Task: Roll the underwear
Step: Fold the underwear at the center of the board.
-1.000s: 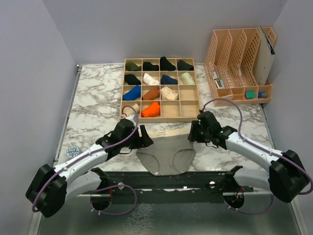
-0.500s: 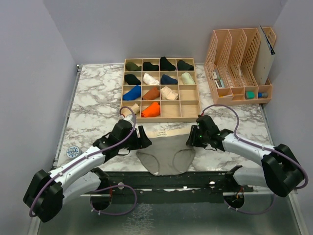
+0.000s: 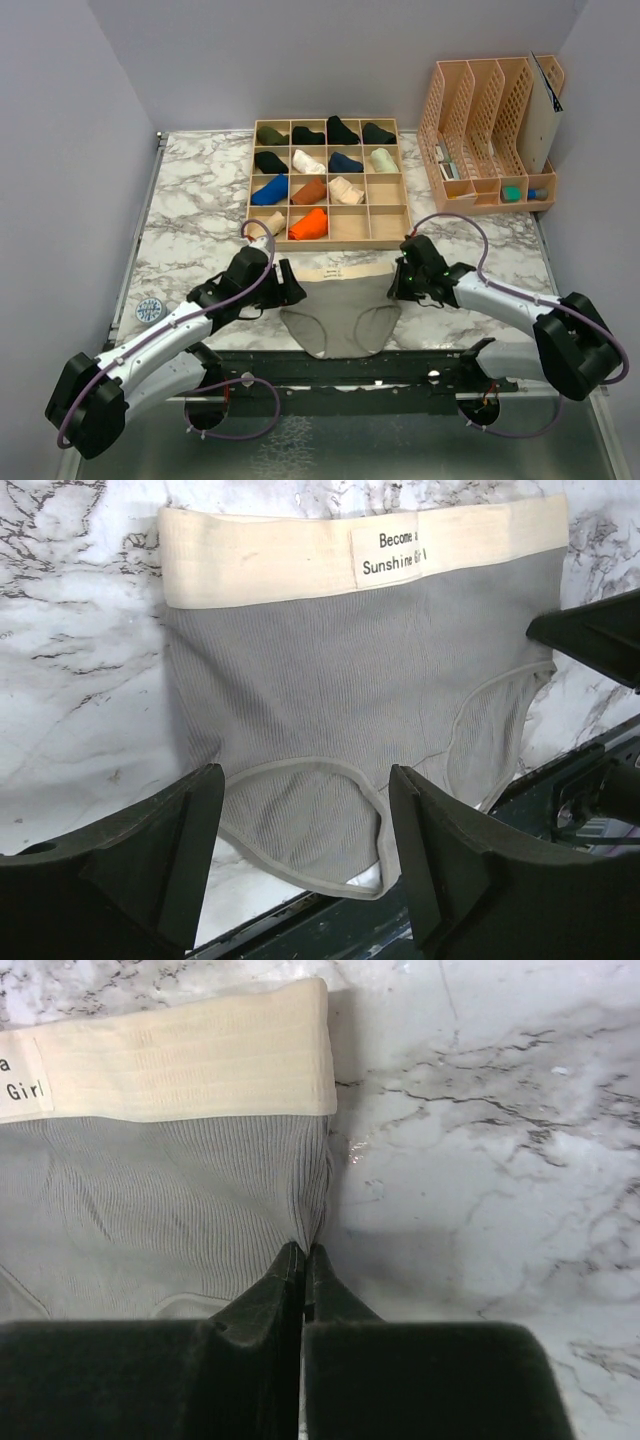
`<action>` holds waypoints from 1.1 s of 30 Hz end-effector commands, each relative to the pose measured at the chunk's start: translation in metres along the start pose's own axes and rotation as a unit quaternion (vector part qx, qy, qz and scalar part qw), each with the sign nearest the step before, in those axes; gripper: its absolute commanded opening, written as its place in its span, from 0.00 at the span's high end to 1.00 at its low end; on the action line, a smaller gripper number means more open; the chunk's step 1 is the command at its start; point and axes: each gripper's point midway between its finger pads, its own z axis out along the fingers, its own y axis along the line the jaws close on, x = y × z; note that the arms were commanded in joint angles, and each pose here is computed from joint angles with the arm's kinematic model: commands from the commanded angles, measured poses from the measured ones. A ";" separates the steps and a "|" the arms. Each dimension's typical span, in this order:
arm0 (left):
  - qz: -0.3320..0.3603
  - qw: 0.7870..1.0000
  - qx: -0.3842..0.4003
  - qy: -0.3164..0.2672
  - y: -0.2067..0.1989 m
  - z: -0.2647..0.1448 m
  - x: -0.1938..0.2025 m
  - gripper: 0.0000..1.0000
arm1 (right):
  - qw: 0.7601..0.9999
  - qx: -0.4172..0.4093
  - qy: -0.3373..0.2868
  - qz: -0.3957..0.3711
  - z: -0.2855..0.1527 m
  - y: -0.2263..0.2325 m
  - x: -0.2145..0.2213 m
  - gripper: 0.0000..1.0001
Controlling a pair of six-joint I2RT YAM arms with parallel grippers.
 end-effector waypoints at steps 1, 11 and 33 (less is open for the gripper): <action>-0.001 1.000 -0.016 -0.013 0.007 -0.003 -0.002 0.27 | 0.998 0.058 -0.027 -0.028 -0.018 -0.016 -0.019 0.97; -0.011 0.999 -0.013 -0.028 0.003 -0.008 -0.008 0.24 | 0.992 0.119 -0.019 -0.044 -0.033 -0.023 -0.036 1.00; -0.069 0.994 -0.042 -0.078 0.009 -0.012 -0.027 0.16 | 0.987 0.079 -0.005 -0.136 -0.030 0.131 -0.011 1.00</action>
